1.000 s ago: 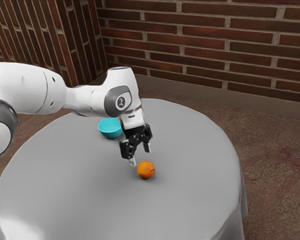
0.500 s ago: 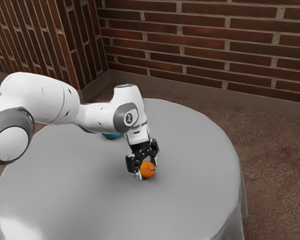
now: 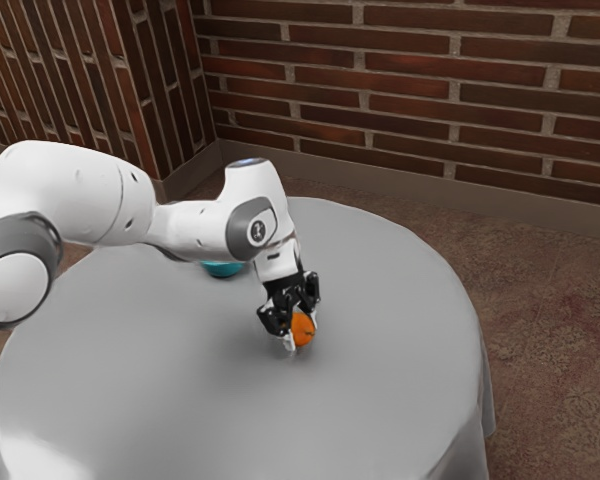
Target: Place the pear in the bowl.
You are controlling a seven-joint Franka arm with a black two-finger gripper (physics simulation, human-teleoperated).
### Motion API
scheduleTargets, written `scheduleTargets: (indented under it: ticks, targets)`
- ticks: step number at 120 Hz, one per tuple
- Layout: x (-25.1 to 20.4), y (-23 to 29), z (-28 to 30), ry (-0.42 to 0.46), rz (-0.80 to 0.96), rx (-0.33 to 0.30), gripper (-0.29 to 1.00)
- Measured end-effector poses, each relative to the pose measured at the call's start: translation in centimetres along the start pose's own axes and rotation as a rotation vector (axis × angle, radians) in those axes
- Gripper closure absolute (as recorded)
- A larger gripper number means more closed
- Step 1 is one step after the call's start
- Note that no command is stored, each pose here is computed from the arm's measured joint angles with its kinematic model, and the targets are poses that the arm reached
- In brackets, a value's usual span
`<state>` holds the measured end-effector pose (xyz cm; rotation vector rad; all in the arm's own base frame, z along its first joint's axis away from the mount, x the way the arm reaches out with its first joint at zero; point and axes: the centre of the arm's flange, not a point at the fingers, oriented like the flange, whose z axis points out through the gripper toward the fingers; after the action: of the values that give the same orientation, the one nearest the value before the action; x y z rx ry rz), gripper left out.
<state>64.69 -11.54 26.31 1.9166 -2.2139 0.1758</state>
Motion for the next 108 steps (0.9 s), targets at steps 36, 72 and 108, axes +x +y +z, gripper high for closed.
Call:
scheduleTargets:
  ticks: [36,72,108]
  targets:
    - [-1.7,2.1,-11.2,-0.041,0.009,0.142,0.37]
    - [-15.2,1.7,-20.4,-0.189,-0.139,0.28,0.35]
    - [-21.0,-4.6,-15.2,-0.258,-0.162,0.263,0.35]
